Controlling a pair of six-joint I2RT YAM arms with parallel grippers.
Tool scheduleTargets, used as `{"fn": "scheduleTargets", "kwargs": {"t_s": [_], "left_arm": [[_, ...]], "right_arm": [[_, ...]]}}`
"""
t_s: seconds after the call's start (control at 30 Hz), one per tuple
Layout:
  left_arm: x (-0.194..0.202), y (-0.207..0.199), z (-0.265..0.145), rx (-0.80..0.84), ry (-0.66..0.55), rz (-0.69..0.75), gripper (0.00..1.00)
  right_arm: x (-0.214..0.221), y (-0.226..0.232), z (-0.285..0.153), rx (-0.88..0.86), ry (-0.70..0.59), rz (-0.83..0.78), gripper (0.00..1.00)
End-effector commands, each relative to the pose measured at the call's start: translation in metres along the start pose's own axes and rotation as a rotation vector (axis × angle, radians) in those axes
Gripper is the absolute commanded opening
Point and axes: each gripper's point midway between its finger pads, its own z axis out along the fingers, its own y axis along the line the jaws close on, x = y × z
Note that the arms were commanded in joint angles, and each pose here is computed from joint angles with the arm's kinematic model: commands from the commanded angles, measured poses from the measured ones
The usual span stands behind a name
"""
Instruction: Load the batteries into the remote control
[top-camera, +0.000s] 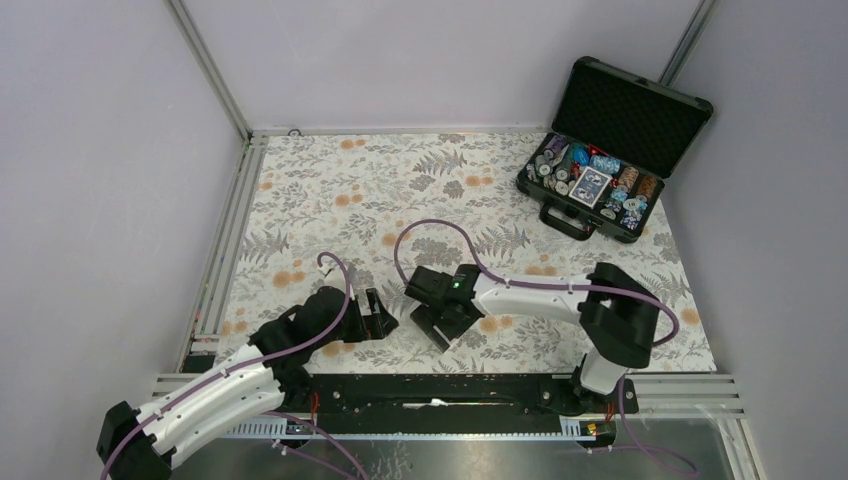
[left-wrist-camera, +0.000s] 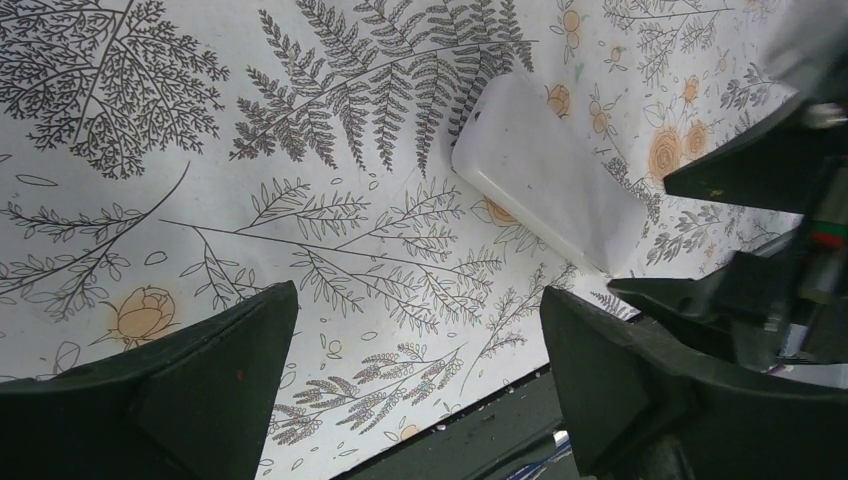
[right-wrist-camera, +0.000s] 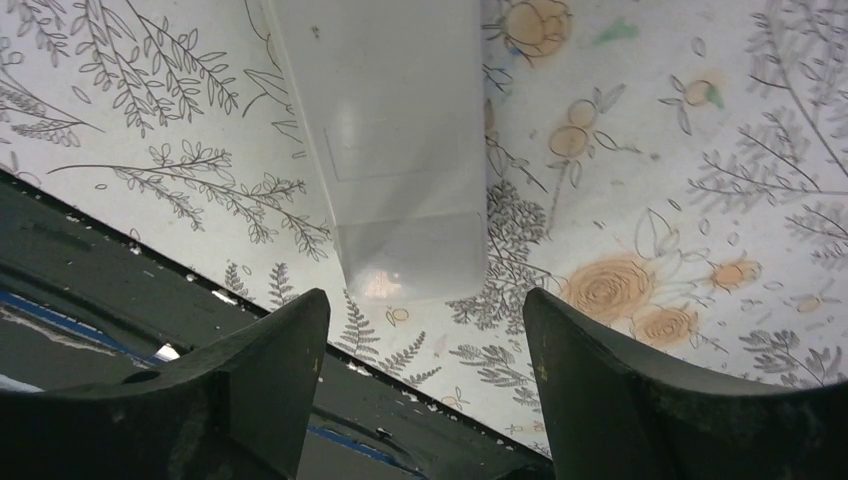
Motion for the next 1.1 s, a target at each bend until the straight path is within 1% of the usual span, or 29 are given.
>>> {"fn": "scheduleTargets", "kwargs": {"t_s": [0.0, 0.2, 0.33, 0.4, 0.53, 0.63, 0.77, 0.8, 1.07], "left_arm": [[-0.008, -0.01, 0.0, 0.039, -0.02, 0.017, 0.99], [-0.019, -0.016, 0.0, 0.034, -0.041, 0.083, 0.99], [-0.027, -0.026, 0.006, 0.043, -0.038, 0.102, 0.99], [-0.03, -0.032, 0.01, 0.05, -0.03, 0.104, 0.99], [-0.038, -0.046, 0.019, 0.077, -0.026, 0.127, 0.99], [-0.042, -0.054, 0.028, 0.086, -0.019, 0.152, 0.99], [-0.049, -0.061, 0.042, 0.073, -0.004, 0.172, 0.99], [-0.045, -0.064, 0.047, 0.08, 0.022, 0.178, 0.99], [-0.042, -0.081, 0.074, 0.102, 0.11, 0.191, 0.99]], "right_arm": [[-0.008, -0.01, -0.028, 0.034, -0.115, 0.062, 0.79], [-0.006, -0.028, -0.045, 0.087, -0.221, 0.16, 0.79], [-0.006, -0.035, -0.057, 0.061, -0.335, 0.287, 0.78], [-0.003, -0.039, -0.062, 0.042, -0.37, 0.351, 0.78], [0.005, -0.046, -0.073, 0.016, -0.425, 0.4, 0.78], [0.011, -0.048, -0.074, 0.004, -0.438, 0.424, 0.78], [0.018, -0.047, -0.07, -0.006, -0.425, 0.442, 0.75], [0.02, -0.047, -0.069, -0.005, -0.421, 0.445, 0.74], [0.026, -0.05, -0.065, -0.001, -0.423, 0.492, 0.7]]}}
